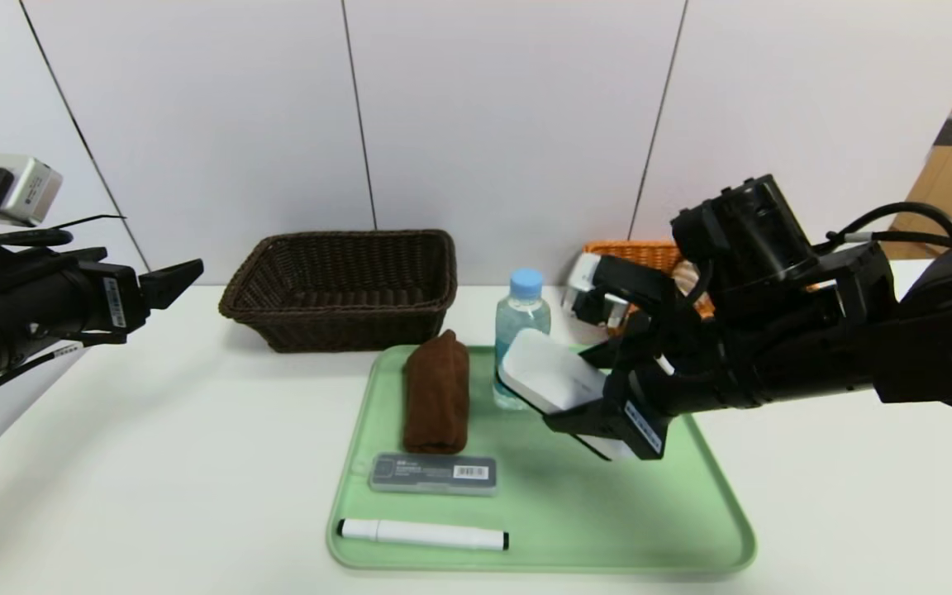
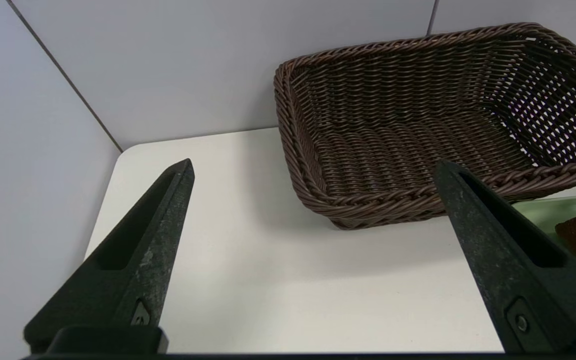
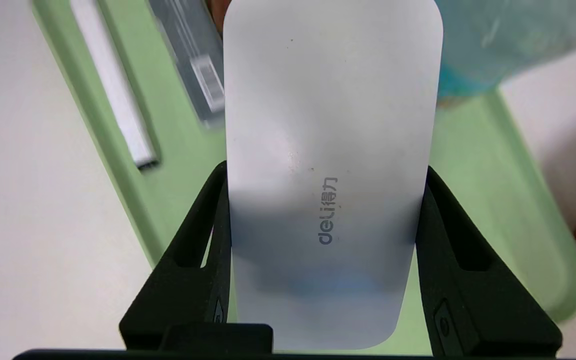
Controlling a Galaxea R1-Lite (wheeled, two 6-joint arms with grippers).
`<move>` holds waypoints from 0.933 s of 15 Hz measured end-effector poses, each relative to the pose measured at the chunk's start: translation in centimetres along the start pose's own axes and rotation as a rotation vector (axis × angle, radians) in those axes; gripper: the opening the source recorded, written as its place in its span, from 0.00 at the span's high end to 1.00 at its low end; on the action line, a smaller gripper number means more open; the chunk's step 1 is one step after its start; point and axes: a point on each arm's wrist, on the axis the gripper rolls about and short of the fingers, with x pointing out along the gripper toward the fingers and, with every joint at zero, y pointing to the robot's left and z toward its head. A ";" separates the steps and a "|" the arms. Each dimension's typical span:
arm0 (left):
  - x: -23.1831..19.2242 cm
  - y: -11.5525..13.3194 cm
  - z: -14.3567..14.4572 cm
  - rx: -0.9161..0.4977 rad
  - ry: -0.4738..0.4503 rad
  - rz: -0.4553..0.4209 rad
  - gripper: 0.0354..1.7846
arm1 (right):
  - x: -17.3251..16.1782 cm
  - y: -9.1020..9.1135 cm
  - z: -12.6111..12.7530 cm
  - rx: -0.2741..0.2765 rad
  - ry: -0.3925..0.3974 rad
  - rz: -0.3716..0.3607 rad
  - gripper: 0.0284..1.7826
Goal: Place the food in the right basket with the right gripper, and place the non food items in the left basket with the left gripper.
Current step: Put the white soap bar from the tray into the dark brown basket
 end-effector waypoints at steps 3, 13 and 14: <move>0.0 0.0 -0.1 -0.001 0.002 0.001 0.06 | -0.6 0.9 3.2 0.016 -0.167 -0.014 0.45; -0.3 0.0 -0.3 0.000 0.008 0.000 0.06 | 1.2 1.4 7.6 0.001 -0.468 -0.107 0.45; -0.4 0.0 -0.3 0.001 0.008 -0.001 0.06 | 1.4 1.6 7.8 -0.001 -0.474 -0.106 0.45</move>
